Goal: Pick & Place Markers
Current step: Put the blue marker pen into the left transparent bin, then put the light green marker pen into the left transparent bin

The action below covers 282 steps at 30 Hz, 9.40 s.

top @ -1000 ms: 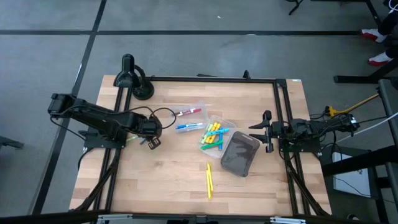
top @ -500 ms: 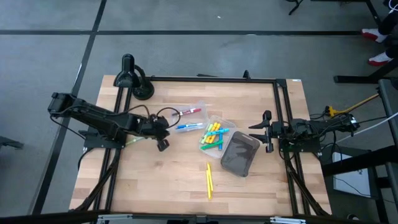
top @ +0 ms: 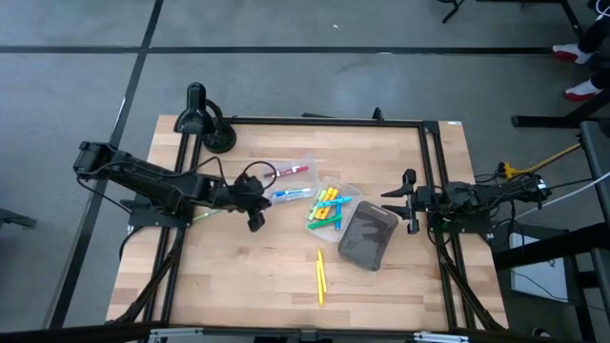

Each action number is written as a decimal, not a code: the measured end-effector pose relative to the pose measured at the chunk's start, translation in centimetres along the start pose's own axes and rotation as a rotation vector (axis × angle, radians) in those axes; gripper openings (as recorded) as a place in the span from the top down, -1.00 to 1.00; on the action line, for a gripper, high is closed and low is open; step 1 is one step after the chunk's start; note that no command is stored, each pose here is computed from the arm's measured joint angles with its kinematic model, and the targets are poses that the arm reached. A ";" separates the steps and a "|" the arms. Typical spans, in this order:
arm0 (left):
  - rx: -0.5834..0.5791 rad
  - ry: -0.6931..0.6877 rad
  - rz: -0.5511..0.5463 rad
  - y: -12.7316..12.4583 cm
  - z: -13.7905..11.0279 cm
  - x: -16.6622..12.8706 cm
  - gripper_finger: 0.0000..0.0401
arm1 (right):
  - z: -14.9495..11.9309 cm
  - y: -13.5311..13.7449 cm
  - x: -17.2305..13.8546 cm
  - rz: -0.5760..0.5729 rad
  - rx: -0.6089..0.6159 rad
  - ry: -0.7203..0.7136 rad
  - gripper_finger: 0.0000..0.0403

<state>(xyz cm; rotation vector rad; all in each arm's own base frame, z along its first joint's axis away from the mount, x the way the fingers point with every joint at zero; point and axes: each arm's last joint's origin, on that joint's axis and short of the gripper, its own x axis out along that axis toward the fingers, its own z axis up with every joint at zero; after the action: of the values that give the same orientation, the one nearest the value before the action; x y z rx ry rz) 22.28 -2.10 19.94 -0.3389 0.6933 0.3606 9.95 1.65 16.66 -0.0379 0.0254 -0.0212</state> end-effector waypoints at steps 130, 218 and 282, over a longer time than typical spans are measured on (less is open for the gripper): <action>0.315 -0.211 0.295 -1.7 10.7 2.7 0.84 | 0.0 0.0 0.0 0.000 0.000 0.001 0.25; 0.323 0.192 0.173 -12.2 0.2 2.1 0.57 | 0.0 0.0 0.0 0.000 0.000 0.000 0.25; 0.037 0.522 0.571 1.5 -9.4 -4.3 0.57 | 0.0 0.0 0.0 0.000 0.000 0.000 0.25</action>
<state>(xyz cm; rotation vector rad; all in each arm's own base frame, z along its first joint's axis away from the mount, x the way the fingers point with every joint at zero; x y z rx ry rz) 13.33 -5.60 15.76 -0.1920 1.3131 0.8153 9.95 1.66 16.65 -0.0380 0.0259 -0.0211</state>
